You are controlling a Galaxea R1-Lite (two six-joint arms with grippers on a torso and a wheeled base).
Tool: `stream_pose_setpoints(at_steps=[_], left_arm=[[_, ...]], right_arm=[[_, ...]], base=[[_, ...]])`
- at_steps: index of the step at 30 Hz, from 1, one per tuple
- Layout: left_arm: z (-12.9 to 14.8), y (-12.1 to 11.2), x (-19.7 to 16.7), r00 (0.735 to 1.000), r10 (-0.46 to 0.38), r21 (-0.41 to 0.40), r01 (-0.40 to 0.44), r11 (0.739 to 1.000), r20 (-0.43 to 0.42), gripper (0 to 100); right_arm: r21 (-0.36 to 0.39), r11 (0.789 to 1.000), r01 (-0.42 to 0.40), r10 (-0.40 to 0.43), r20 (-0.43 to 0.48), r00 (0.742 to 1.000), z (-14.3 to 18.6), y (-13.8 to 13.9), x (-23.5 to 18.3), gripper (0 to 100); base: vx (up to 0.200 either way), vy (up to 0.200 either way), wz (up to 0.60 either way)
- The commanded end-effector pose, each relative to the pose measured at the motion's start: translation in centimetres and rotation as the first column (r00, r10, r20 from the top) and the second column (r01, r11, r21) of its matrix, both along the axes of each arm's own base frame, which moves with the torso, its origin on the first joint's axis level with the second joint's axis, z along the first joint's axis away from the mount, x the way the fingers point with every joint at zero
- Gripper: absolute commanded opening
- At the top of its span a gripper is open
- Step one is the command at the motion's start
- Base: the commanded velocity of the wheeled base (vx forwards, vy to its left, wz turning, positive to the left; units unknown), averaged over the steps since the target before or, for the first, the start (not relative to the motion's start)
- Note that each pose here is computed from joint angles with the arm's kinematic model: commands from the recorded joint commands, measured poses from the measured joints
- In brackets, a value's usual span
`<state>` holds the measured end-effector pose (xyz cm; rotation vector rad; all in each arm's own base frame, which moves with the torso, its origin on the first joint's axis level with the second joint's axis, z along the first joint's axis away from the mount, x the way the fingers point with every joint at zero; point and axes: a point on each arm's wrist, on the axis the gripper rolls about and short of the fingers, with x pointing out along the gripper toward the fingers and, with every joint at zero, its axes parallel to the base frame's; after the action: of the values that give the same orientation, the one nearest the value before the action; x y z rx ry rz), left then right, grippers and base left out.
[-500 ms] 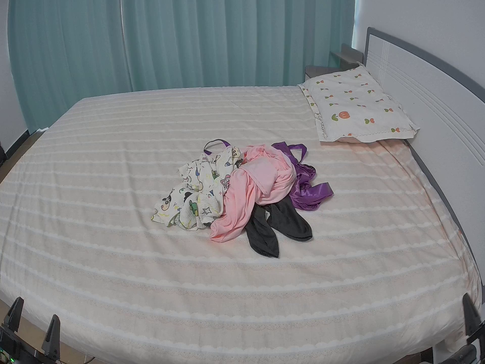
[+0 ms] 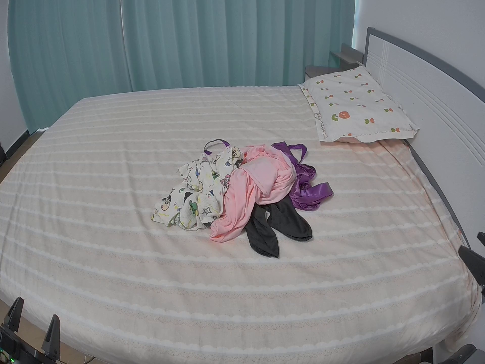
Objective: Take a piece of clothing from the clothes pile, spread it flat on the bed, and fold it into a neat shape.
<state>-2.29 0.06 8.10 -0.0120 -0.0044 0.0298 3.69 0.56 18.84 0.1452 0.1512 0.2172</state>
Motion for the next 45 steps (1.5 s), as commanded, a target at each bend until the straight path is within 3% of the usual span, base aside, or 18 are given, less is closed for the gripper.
stream_pose_setpoints(at_steps=[1,6,7,9,10,15,18,22,25,30,39,45], left_arm=[[-0.5,0.0,0.1,1.000,0.001,0.000,-0.001,1.000,-0.018,100],[-0.5,0.0,0.1,1.000,0.001,0.000,-0.001,1.000,-0.018,100],[-0.5,0.0,0.1,1.000,0.001,0.000,-0.001,1.000,-0.018,100],[-0.5,0.0,0.1,1.000,0.001,0.000,-0.001,1.000,-0.017,100],[-0.5,0.0,0.1,1.000,0.001,0.000,-0.001,1.000,-0.018,100],[-0.5,0.0,0.1,1.000,0.001,0.000,-0.001,1.000,-0.018,100],[-0.5,0.0,0.1,1.000,0.001,0.000,-0.001,1.000,-0.018,100],[-0.5,0.0,0.1,1.000,0.001,0.000,-0.001,1.000,-0.018,100],[-0.5,0.0,0.1,1.000,0.001,0.000,-0.001,1.000,-0.018,100],[-0.5,0.0,0.1,1.000,0.001,0.000,-0.001,1.000,-0.018,100],[-0.5,0.0,0.1,1.000,0.001,0.000,-0.001,1.000,-0.018,100],[-0.5,0.0,0.1,1.000,0.001,0.000,-0.001,1.000,-0.018,100]], right_arm=[[0.092,0.984,-0.151,0.176,-0.421,0.890,-4.6,2.8,14.0,100],[0.112,0.988,-0.106,0.147,-0.478,0.866,-6.4,4.0,18.5,100],[0.116,0.987,-0.109,0.153,-0.502,0.851,-7.0,5.0,19.7,100],[0.116,0.987,-0.110,0.154,-0.505,0.849,-7.1,5.1,19.8,100],[0.139,0.988,-0.068,0.133,-0.539,0.832,-8.2,6.6,21.7,100],[0.199,0.980,0.016,0.097,-0.543,0.834,-10.4,9.5,25.1,100],[0.204,0.979,0.026,0.091,-0.540,0.837,-11.0,10.1,25.7,100],[0.178,0.979,0.103,0.007,-0.527,0.850,-13.8,12.2,29.3,100],[0.206,0.970,0.130,-0.003,-0.522,0.853,-14.7,13.5,30.8,100],[0.256,0.957,0.133,0.021,-0.522,0.852,-15.9,15.8,32.3,100],[0.229,0.959,0.169,-0.027,-0.518,0.855,-18.7,17.0,34.5,100],[0.276,0.952,0.135,0.016,-0.483,0.876,-19.1,19.4,35.3,100]], base=[[0.000,0.000,0.00],[0.000,0.000,0.00],[0.000,0.000,0.00],[0.000,0.000,0.00],[0.000,0.000,0.00],[0.000,0.000,0.00],[0.000,0.000,0.00],[0.000,0.000,0.00],[0.000,0.000,0.00],[0.000,0.000,0.00],[0.000,0.000,0.00],[0.000,0.000,0.00]])
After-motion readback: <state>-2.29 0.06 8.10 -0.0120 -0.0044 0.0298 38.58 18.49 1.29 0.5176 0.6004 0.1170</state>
